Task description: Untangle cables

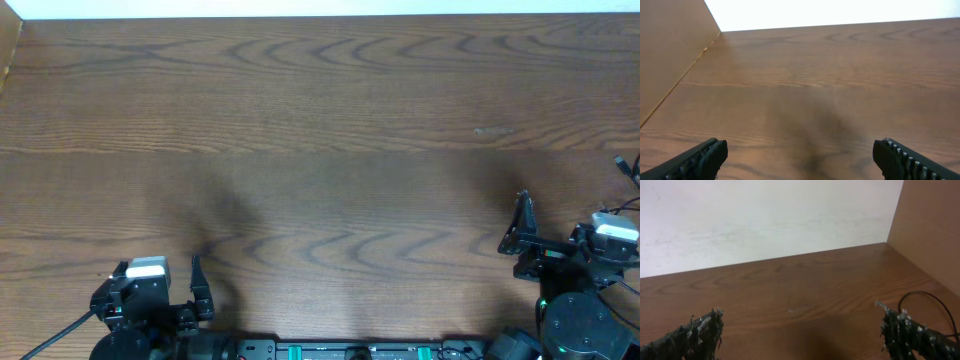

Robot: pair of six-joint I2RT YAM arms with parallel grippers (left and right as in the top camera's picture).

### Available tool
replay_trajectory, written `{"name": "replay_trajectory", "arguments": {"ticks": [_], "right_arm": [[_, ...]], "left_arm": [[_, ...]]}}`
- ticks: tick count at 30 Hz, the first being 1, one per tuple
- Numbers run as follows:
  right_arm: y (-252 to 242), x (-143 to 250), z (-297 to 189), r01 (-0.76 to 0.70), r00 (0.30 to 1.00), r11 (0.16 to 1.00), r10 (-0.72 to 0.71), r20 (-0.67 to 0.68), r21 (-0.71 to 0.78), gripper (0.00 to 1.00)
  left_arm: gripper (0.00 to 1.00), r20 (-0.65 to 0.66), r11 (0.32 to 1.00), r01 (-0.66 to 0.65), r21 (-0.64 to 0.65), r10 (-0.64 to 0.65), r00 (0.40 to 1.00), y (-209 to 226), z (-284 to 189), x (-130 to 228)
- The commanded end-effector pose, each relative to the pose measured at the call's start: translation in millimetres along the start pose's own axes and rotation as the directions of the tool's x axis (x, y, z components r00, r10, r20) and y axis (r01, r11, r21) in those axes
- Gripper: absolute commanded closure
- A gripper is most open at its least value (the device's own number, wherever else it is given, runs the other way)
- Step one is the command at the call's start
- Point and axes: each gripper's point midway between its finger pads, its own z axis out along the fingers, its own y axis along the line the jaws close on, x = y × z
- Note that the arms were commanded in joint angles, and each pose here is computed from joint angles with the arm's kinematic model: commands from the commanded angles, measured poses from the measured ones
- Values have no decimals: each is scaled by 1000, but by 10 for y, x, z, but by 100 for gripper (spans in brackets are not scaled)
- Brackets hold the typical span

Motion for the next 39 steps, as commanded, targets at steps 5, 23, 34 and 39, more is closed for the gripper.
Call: {"name": "replay_trajectory", "arguments": {"ticks": [5, 23, 34, 39], "right_arm": [[1, 12, 7, 22, 1000, 1000, -22, 2, 10, 1], [-481, -466, 130, -412, 886, 893, 345, 310, 184, 1], [100, -560, 118, -94, 781, 940, 274, 562, -327, 1], [199, 10, 312, 78, 855, 952, 89, 511, -297, 1]], "left_arm": [[2, -102, 1000, -18, -7, 17, 995, 16, -19, 259], [2, -128, 1000, -26, -9, 25, 991, 23, -26, 324], [2, -128, 1000, -26, -9, 25, 991, 23, -26, 324], [2, -128, 1000, -26, -9, 25, 991, 23, -26, 324]]}}
